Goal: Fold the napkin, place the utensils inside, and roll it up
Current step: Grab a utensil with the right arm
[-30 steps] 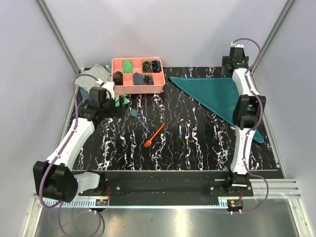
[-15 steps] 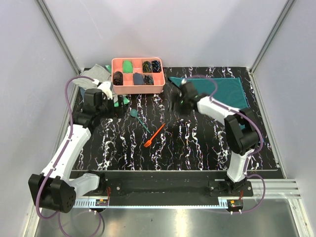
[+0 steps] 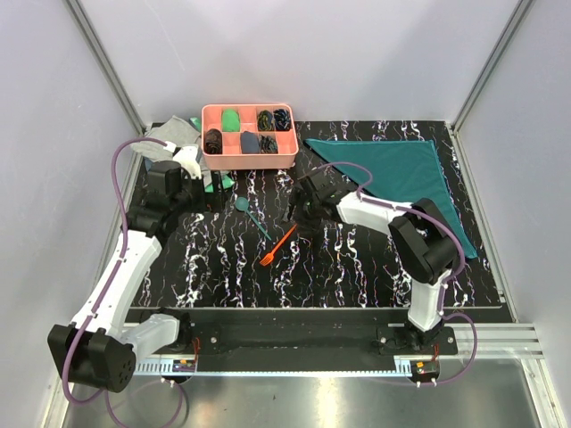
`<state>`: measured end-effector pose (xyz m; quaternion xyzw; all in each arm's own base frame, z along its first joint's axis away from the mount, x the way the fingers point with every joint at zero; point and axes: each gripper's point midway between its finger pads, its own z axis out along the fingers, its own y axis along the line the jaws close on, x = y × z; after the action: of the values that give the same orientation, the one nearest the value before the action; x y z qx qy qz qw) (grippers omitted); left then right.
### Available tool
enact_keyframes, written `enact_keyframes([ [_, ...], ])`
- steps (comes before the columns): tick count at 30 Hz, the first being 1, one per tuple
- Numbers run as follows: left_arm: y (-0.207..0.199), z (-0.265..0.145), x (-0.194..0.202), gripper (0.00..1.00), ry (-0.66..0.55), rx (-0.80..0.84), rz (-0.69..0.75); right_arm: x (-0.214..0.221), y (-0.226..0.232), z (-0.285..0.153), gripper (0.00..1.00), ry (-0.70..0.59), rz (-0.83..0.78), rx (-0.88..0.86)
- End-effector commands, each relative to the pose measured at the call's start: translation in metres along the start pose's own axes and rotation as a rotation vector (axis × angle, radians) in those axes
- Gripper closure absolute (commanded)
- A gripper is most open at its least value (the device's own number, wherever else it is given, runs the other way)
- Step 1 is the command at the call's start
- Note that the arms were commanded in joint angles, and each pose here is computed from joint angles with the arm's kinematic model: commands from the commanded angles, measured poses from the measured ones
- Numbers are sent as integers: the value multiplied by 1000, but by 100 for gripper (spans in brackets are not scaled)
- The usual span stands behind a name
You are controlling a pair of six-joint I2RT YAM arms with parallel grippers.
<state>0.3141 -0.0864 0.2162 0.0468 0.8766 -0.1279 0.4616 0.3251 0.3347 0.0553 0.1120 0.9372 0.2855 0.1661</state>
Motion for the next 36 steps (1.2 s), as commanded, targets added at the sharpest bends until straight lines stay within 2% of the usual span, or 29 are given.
enact_keyframes([
  [1, -10, -4, -14, 1, -61, 44, 10, 16, 17, 14, 30, 30, 17, -25],
  [10, -8, -5, -15, 1, -67, 37, 10, 16, 2, 34, 31, -3, 0, 45],
  [20, -9, -5, -15, 1, -68, 39, 8, -4, 2, 69, 39, -51, -62, 102],
  [27, -11, -8, -17, 1, -79, 48, 4, 1, -1, 59, 45, -87, -237, 244],
  [36, -13, -8, -16, 1, -75, 55, 1, 44, -1, 54, 52, -43, -427, 389],
])
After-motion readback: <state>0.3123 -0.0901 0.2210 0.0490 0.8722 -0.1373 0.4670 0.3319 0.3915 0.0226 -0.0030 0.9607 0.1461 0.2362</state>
